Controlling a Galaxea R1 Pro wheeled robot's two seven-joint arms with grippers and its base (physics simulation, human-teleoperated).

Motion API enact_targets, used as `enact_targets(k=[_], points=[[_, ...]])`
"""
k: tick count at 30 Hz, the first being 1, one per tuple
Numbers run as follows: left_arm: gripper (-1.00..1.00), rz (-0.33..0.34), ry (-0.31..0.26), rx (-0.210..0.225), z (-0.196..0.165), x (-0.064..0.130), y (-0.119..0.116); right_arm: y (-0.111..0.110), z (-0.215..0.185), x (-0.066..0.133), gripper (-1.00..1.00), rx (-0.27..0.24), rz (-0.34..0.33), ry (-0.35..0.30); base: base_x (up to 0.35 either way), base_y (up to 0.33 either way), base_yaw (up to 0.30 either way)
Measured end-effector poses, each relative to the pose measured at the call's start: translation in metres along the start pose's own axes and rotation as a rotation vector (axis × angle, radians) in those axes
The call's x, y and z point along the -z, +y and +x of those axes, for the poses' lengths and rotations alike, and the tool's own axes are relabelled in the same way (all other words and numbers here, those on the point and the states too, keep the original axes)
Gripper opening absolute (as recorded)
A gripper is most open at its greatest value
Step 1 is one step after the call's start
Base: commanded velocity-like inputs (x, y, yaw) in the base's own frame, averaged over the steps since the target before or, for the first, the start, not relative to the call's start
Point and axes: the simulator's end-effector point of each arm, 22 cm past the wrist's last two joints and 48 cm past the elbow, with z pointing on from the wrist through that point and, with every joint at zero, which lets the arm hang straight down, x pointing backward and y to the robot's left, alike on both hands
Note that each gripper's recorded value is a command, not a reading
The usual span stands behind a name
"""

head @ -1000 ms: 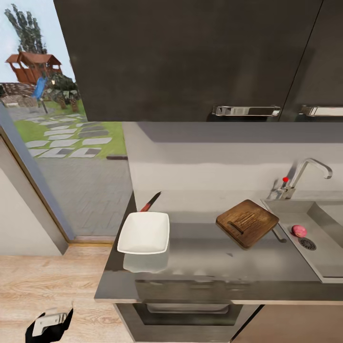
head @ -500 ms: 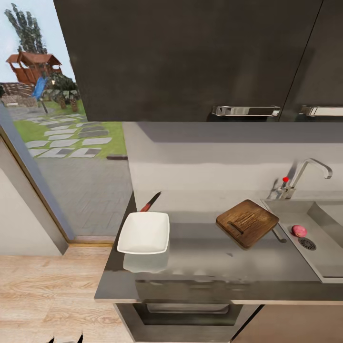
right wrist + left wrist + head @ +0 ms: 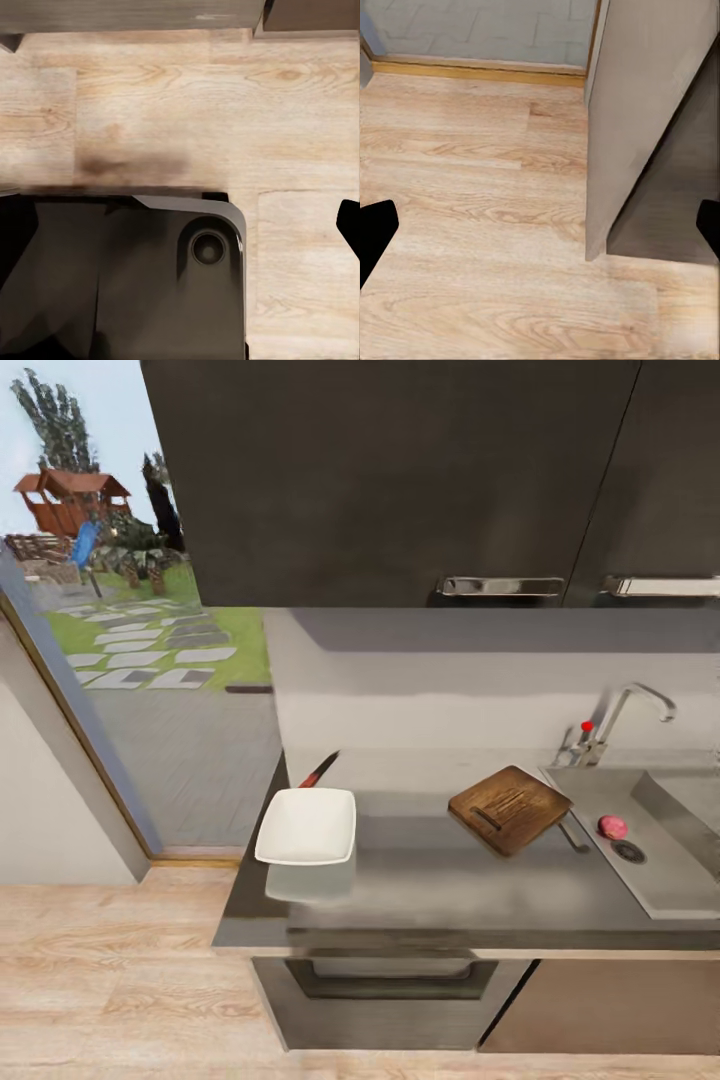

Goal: In the kitchen, take the Vidalia onion out of the sink, dice it on the chopping board with the paring knife, put the diced onion into the bowl on the countertop, then place both the paring knife and the chopping board into the sink.

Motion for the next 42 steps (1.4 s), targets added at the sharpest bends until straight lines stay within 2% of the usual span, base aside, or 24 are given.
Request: enact_targets(k=[14, 25, 29, 36, 42], points=[[1.00, 0.001, 0.006, 0.002, 0.002, 0.001, -0.001, 0.000, 0.000, 0.000, 1.00, -0.001, 0.001, 0.000, -0.325, 0.000, 0.000], [1.00, 0.001, 0.007, 0.003, 0.003, 0.002, -0.001, 0.000, 0.000, 0.000, 1.00, -0.002, 0.001, -0.001, -0.164, 0.000, 0.000], [1.00, -0.002, 0.018, 0.005, 0.007, 0.004, -0.001, 0.026, 0.030, 0.009, 1.00, 0.006, -0.053, 0.059, 0.000, 0.000, 0.000], [1.00, 0.000, 0.036, 0.010, 0.011, 0.004, -0.001, 0.060, 0.074, 0.028, 1.00, -0.027, -0.116, 0.136, 0.000, 0.000, 0.000], [1.00, 0.005, 0.042, 0.014, 0.013, 0.004, -0.005, 0.068, 0.111, 0.047, 1.00, -0.038, -0.139, 0.202, 0.000, 0.000, 0.000]])
